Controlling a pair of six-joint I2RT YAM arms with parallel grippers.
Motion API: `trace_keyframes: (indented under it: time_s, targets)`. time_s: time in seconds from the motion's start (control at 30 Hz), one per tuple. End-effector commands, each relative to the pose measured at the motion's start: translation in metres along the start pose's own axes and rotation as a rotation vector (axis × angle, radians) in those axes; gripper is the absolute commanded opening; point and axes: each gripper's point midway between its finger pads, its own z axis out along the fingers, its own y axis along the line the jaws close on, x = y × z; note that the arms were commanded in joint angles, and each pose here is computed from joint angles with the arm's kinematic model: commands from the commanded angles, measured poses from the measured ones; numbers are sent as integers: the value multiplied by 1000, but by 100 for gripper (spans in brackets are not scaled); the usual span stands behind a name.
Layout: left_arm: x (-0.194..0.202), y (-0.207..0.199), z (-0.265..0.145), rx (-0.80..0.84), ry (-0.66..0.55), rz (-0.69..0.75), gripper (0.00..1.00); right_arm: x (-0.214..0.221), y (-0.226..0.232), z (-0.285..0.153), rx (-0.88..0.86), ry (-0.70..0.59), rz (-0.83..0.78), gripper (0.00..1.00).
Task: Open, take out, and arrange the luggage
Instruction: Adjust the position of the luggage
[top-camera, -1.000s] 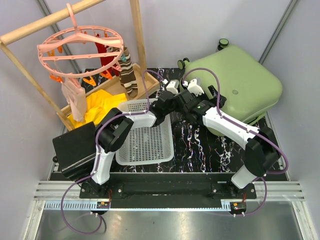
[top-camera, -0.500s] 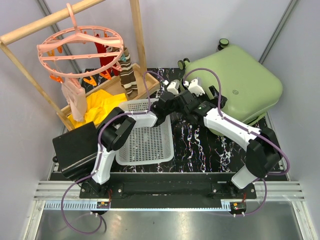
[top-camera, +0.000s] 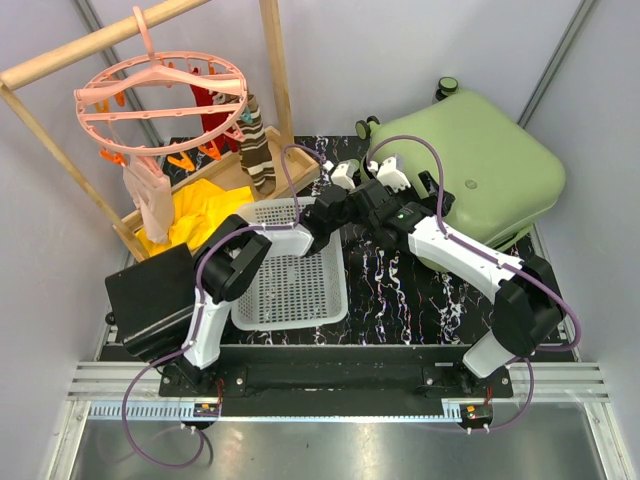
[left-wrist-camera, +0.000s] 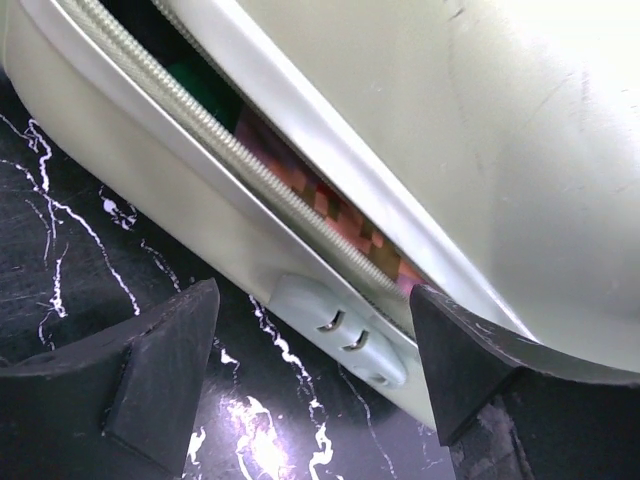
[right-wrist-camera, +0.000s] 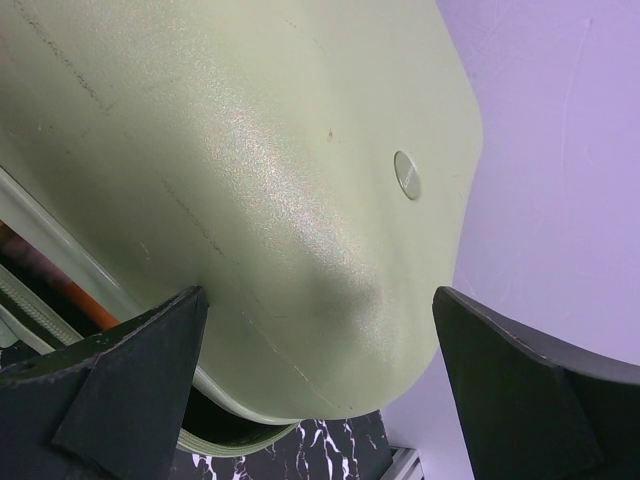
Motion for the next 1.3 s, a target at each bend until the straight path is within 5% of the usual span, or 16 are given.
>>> trace_keyframes:
  time_s: [0.0, 0.4, 0.63, 0.73, 0.87, 0.97, 1.27]
  targets:
    - [-49, -37, -10, 77, -138, -2, 82, -3, -17, 2, 54, -2, 48, 100]
    - [-10, 11, 26, -96, 18, 31, 81, -2, -16, 2, 51, -2, 54, 100]
    - [7, 15, 22, -122, 58, 57, 47, -4, -17, -1, 44, -11, 67, 100]
    - [13, 18, 23, -125, 68, 51, 42, -8, -17, -7, 37, -27, 83, 100]
    - [20, 16, 29, -88, 77, 30, 12, -24, -7, -34, 3, -108, 78, 100]
    - [11, 1, 28, -23, 48, 39, 0, -30, 6, -51, -12, -154, 53, 100]
    - [2, -22, 24, 110, 46, 80, 0, -8, 56, -48, -19, -144, -96, 100]
